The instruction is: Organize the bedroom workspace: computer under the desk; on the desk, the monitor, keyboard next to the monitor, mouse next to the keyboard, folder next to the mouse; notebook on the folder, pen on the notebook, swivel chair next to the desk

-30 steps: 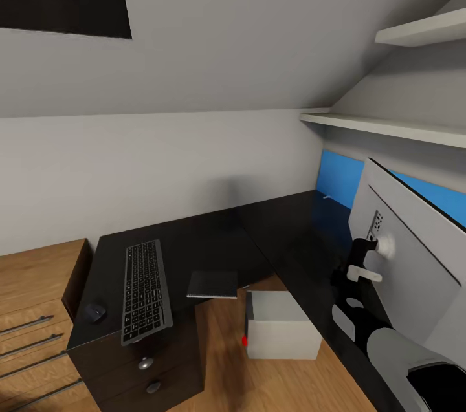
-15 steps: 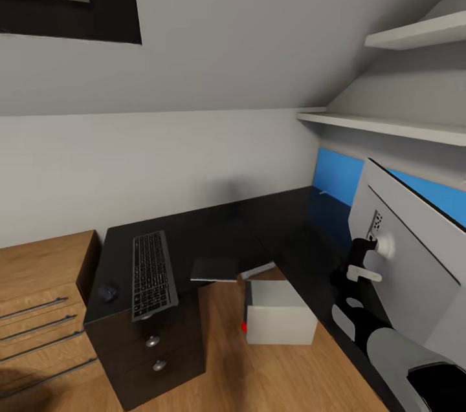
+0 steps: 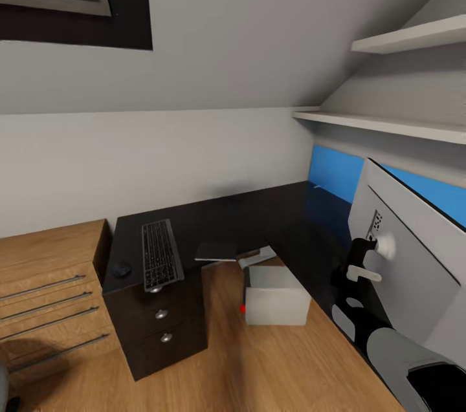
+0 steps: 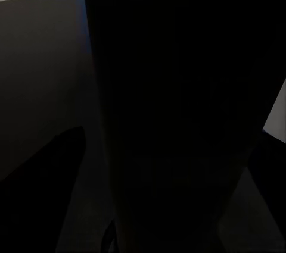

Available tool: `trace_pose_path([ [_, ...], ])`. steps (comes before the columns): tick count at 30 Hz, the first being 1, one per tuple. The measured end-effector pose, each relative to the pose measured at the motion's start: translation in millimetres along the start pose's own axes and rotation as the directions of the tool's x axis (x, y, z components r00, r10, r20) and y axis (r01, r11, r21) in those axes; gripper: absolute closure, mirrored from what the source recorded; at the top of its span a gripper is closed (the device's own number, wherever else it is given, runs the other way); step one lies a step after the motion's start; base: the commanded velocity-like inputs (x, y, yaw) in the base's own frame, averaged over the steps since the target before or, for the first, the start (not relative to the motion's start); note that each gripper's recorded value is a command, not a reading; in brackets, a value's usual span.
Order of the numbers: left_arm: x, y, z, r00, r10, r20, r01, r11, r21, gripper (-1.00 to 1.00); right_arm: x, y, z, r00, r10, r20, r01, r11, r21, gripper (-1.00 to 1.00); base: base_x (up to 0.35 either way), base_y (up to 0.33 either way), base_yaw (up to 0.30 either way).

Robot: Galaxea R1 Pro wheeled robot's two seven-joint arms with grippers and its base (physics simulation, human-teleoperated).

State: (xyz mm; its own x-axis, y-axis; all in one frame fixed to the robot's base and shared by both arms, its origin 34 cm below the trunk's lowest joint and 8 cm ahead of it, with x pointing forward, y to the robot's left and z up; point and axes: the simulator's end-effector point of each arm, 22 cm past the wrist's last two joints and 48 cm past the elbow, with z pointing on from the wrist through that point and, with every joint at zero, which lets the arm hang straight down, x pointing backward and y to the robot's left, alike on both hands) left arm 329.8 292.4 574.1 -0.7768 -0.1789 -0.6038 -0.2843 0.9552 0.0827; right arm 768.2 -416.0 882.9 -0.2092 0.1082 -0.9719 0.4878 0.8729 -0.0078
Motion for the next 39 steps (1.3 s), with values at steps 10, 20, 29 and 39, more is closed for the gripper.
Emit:
trace_pose_path([
  [10,0.0,0.5,-0.2,1.000,-0.002,0.000,0.002,1.000,-0.002,-1.00,-0.3,0.5,-0.3,1.000,0.002,0.001,-0.002,1.000,-0.004,1.00,-0.024,-0.004,0.000],
  [20,0.0,0.6,-0.2,1.000,-0.003,0.000,0.003,1.000,-0.002,-1.00,-0.4,0.3,-0.3,1.000,0.005,0.001,-0.005,1.000,-0.003,1.00,0.000,0.000,0.000],
  [29,0.0,0.8,-0.2,1.000,-0.003,0.000,0.003,1.000,-0.003,-1.00,-0.6,0.6,-0.6,1.000,0.008,0.004,-0.008,1.000,-0.003,1.00,0.000,0.000,0.000],
  [39,0.0,0.6,-0.2,1.000,-0.002,0.000,0.002,1.000,-0.002,-1.00,-1.9,2.3,-0.7,1.000,0.007,0.008,-0.007,1.000,-0.007,1.00,0.000,0.000,0.000],
])
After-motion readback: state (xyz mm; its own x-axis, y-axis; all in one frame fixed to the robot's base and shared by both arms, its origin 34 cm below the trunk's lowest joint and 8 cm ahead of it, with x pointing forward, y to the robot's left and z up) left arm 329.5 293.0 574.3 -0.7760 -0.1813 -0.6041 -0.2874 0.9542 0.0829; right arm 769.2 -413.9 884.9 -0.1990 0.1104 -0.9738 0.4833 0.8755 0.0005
